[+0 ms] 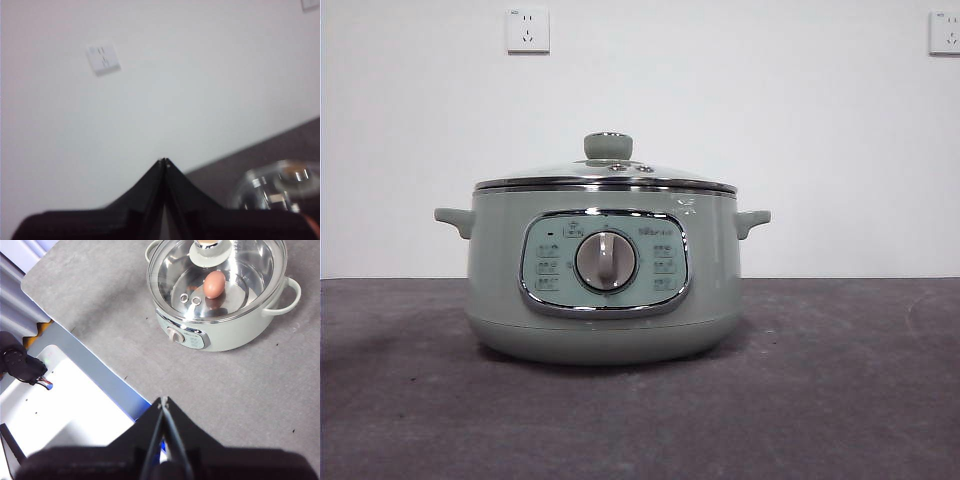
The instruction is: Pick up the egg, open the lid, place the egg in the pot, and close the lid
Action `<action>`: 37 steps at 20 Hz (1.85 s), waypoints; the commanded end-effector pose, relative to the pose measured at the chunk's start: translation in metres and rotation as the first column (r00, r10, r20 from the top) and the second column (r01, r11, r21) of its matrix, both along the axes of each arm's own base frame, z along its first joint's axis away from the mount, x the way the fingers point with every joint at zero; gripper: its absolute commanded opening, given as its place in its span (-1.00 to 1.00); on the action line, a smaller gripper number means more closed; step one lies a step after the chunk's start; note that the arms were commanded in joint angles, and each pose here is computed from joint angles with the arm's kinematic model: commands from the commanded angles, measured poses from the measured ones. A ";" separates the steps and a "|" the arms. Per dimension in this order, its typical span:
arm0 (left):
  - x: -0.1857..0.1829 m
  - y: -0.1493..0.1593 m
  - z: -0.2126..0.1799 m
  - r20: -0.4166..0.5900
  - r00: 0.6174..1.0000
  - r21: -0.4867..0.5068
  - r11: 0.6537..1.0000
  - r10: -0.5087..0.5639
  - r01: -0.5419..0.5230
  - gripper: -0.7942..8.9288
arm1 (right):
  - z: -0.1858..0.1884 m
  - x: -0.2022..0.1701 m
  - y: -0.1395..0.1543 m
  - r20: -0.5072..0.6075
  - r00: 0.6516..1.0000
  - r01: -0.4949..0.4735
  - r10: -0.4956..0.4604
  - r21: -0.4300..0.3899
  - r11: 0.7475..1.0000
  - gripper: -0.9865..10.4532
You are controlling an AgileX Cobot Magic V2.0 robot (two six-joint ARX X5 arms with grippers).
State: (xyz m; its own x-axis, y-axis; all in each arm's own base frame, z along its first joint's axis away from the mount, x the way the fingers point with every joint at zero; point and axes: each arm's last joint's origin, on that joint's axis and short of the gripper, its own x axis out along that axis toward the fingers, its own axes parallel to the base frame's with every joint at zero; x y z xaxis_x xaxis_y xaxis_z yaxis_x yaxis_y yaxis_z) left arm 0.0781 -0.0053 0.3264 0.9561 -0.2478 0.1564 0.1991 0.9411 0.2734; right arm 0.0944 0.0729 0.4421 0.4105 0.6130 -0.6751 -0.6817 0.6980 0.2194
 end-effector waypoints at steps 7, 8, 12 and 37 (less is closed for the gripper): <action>0.015 0.002 -0.116 -0.169 0.985 -0.063 0.997 0.038 -0.049 -0.84 | -0.002 -0.002 -0.001 -0.016 1.000 0.004 -0.004 -0.008 1.000 -0.83; 0.016 0.003 -0.125 -0.183 0.982 -0.072 0.995 0.053 -0.068 -0.84 | -0.002 -0.002 -0.001 -0.016 1.000 0.004 -0.004 -0.009 1.000 -0.83; 0.016 0.005 -0.151 -0.207 0.969 -0.103 0.982 0.134 -0.158 -0.84 | -0.002 -0.002 -0.001 -0.016 1.000 0.004 -0.004 -0.008 1.000 -0.83; 0.018 0.006 -0.179 -0.376 0.916 -0.184 0.958 0.138 -0.219 -0.84 | -0.002 -0.002 -0.001 -0.016 1.000 0.004 -0.004 -0.008 1.000 -0.83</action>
State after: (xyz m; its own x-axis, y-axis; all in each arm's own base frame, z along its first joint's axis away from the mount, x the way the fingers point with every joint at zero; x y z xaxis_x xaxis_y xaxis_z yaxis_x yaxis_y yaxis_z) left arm 0.0955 0.0006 0.1522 0.9843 -0.0691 -0.1626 0.0712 0.9974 0.0072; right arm 0.0936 0.0724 0.4424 0.4122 0.6137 -0.6733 -0.6820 0.6979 0.2186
